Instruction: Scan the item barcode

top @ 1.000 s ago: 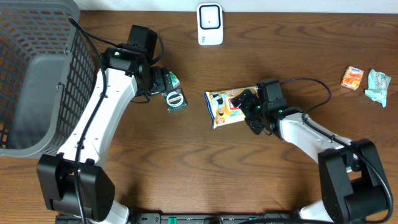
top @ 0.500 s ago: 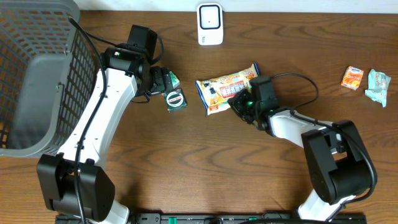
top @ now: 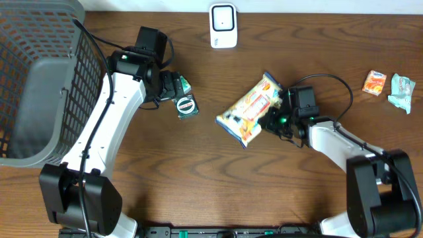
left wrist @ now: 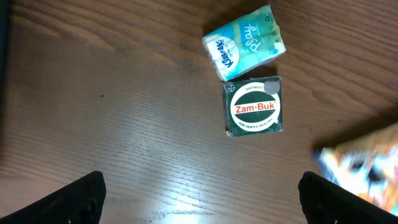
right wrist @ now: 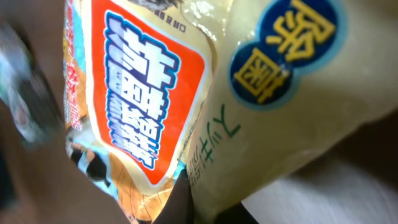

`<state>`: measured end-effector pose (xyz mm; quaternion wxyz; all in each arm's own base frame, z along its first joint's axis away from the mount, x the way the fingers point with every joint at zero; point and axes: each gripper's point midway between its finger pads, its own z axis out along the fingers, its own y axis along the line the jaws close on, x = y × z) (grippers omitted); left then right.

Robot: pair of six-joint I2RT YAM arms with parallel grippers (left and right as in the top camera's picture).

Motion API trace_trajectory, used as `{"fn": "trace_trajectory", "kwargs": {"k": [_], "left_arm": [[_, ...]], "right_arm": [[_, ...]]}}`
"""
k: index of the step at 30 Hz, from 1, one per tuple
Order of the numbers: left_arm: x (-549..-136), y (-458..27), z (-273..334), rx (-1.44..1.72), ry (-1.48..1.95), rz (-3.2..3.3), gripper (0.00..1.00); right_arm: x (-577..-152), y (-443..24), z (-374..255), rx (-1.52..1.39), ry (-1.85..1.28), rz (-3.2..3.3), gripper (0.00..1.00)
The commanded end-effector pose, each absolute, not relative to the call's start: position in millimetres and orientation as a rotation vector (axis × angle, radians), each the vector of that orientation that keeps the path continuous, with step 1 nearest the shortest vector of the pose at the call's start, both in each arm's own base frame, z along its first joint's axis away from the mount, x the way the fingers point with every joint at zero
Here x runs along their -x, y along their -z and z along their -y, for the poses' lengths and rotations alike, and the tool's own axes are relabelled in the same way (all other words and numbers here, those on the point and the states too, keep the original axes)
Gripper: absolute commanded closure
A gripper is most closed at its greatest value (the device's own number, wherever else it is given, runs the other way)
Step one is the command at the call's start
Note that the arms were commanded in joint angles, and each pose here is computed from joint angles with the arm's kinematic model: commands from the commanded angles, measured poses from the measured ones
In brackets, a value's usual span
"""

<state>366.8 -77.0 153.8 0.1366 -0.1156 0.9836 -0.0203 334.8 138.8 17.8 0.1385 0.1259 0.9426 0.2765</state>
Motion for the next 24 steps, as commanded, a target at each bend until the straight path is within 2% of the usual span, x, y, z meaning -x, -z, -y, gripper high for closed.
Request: {"fn": "trace_trajectory", "kwargs": {"k": [1,3,5,6,11,15,20,24], "left_arm": [[-368.4,-156.5,74.4,0.332,0.044,-2.839,0.02],[-368.4,-156.5,74.4,0.332,0.044,-2.839,0.02],[-368.4,-156.5,74.4,0.332,0.044,-2.839,0.02],[-368.4,-156.5,74.4,0.332,0.044,-2.839,0.02],[-368.4,-156.5,74.4,0.332,0.044,-2.839,0.02],[-368.4,-156.5,74.4,0.332,0.044,-2.839,0.02],[-368.4,-156.5,74.4,0.332,0.044,-2.839,0.02],[-368.4,-156.5,74.3,0.332,0.044,-2.839,0.02]], "right_arm": [[-322.5,-13.5,-125.4,-0.182,-0.655,-2.77,0.61],[-320.7,-10.9,-120.5,-0.222,-0.627,-2.785,0.31],[-325.1,-12.3,-116.8,-0.335,-0.645,-2.771,0.17],[-327.6,-13.1,-114.8,-0.378,-0.652,-2.76,0.15],[-341.1,-16.6,-107.7,-0.626,-0.7,-2.692,0.16],[-342.8,-11.4,-115.7,-0.646,-0.715,-2.692,0.16],[-331.3,22.1,-123.9,-0.899,-0.677,-2.746,0.17],[-329.5,44.6,-144.4,-0.859,-0.733,-2.785,0.18]]}}
